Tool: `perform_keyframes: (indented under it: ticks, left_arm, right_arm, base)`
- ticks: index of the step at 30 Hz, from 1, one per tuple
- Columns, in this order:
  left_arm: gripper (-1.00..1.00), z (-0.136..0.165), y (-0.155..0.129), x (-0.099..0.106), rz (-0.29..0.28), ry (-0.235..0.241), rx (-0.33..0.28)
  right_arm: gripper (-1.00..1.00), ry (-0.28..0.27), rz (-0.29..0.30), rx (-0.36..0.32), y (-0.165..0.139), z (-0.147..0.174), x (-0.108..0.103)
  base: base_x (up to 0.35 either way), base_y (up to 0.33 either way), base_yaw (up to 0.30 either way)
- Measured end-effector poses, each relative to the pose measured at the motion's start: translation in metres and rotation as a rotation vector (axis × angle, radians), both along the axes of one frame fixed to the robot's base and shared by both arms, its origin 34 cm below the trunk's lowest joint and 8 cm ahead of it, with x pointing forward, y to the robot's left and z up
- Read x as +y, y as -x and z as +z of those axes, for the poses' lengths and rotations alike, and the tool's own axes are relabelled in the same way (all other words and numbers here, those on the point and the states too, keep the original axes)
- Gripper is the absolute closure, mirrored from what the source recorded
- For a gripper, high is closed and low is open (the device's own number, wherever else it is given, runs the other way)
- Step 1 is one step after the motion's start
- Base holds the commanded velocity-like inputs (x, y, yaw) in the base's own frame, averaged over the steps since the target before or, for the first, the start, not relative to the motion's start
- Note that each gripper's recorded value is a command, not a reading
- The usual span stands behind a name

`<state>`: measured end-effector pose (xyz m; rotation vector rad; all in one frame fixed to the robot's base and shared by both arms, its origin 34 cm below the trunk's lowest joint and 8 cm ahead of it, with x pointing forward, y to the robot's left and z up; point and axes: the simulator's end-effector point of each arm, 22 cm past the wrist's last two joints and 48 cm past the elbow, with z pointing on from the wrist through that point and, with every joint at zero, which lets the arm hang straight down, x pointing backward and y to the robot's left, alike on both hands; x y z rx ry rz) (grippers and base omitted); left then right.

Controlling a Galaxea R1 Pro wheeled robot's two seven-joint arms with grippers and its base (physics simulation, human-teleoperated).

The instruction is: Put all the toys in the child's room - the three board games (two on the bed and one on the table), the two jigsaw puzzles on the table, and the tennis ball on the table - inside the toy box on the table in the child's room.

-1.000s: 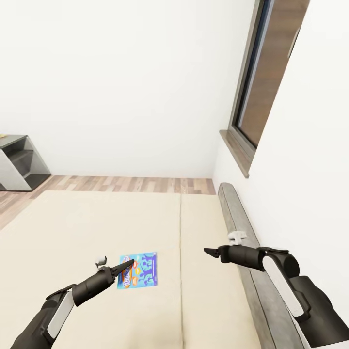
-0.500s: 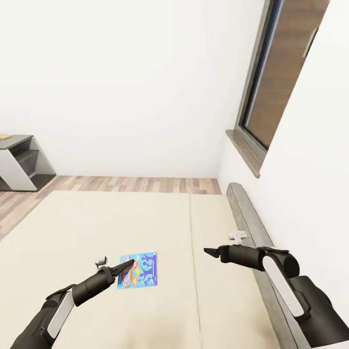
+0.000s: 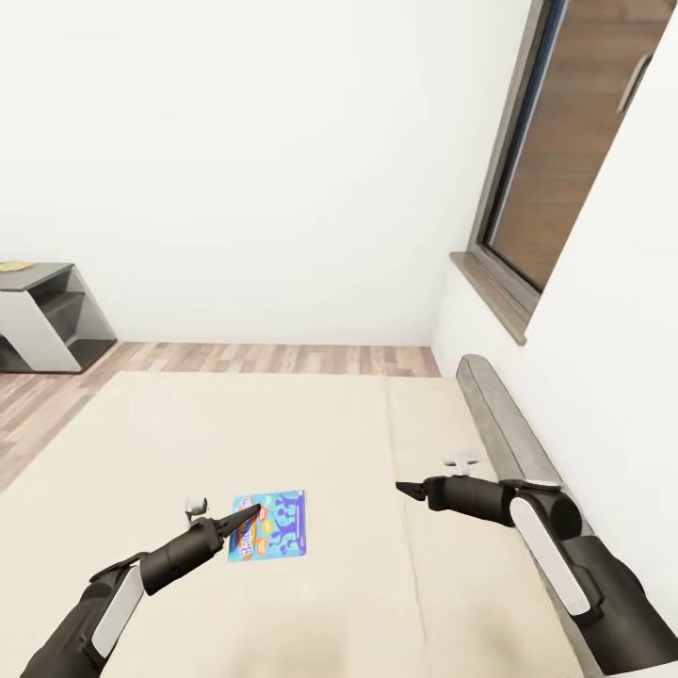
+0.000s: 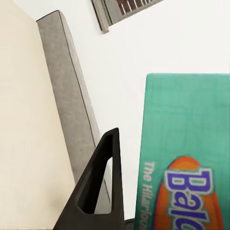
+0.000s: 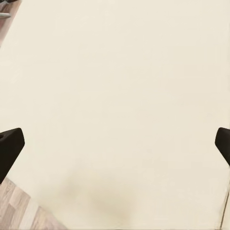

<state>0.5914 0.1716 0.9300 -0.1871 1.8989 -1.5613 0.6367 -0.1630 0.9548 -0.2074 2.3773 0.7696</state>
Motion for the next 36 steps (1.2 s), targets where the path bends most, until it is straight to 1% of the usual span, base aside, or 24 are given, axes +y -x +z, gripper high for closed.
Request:
perform_keyframes:
  ticks: [36]
  left_arm:
    - [1.00, 0.0001, 0.0002, -0.0004, -0.001, 0.000, -0.001]
  right_arm:
    - [-1.00, 0.004, -0.001, 0.000, -0.0002, -0.0004, -0.0011]
  base:
    - [0.000, 0.267, -0.003]
